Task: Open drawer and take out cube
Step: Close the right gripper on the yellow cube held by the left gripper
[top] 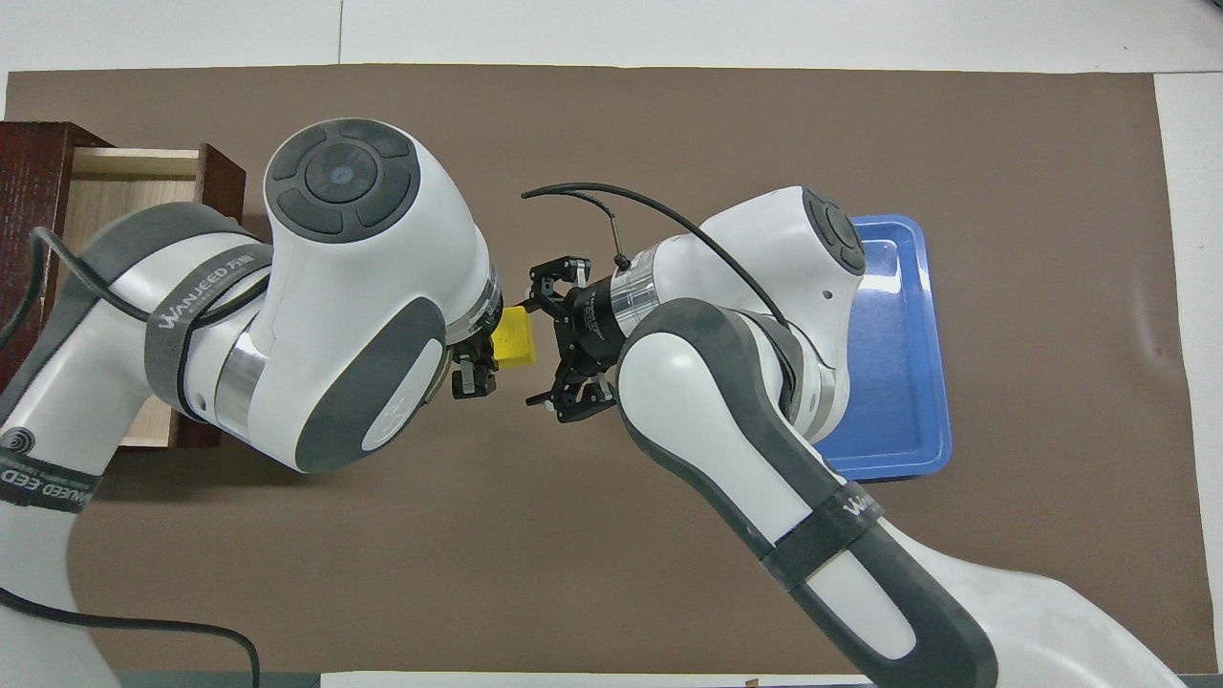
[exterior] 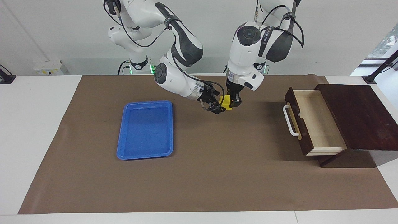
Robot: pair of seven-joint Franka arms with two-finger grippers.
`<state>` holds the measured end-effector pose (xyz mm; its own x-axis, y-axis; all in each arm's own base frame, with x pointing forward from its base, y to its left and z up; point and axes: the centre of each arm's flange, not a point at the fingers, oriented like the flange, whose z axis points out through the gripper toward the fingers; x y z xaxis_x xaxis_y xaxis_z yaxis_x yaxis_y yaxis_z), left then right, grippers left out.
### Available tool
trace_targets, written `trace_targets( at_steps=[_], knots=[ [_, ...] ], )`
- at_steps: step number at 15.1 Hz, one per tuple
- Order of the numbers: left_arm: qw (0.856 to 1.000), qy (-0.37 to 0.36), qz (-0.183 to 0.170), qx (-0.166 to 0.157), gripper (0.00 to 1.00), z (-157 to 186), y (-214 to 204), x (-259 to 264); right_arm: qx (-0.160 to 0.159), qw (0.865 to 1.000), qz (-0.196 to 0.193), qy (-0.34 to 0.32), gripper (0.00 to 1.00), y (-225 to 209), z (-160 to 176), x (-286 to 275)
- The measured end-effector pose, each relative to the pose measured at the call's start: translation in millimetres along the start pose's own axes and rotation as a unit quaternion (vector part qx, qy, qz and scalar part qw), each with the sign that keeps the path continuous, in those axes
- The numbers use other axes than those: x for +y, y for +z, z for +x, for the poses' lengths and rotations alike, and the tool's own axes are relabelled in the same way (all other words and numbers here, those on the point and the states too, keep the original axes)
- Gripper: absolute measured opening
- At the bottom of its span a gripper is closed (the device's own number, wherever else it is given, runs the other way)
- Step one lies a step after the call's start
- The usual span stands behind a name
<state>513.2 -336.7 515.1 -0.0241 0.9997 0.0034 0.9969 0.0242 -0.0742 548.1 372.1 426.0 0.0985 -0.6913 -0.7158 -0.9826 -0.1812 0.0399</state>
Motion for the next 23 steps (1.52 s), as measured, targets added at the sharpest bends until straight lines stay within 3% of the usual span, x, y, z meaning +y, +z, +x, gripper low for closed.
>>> trace_targets(
  at_steps=[7, 18, 21, 23],
  knots=[
    [1.000, -0.002, -0.008, -0.007, 0.55, 0.4, -2.3, 2.9, -0.020, 0.999, 0.019, 0.018, 1.00, -9.6, -0.4, -0.4],
    [1.000, -0.003, -0.009, -0.007, 0.55, 1.0, -1.0, 4.3, -0.016, 0.999, 0.038, 0.017, 1.00, -3.9, -3.4, 3.0],
    [1.000, -0.002, -0.007, -0.006, 0.55, 0.4, -0.1, 3.5, -0.015, 0.999, 0.043, 0.018, 0.89, -5.5, -2.6, 1.7],
    [1.000, -0.001, -0.002, -0.003, 0.55, -0.3, 2.0, 1.6, -0.014, 0.998, 0.051, 0.021, 0.69, -8.2, -1.3, -0.5]
  ],
)
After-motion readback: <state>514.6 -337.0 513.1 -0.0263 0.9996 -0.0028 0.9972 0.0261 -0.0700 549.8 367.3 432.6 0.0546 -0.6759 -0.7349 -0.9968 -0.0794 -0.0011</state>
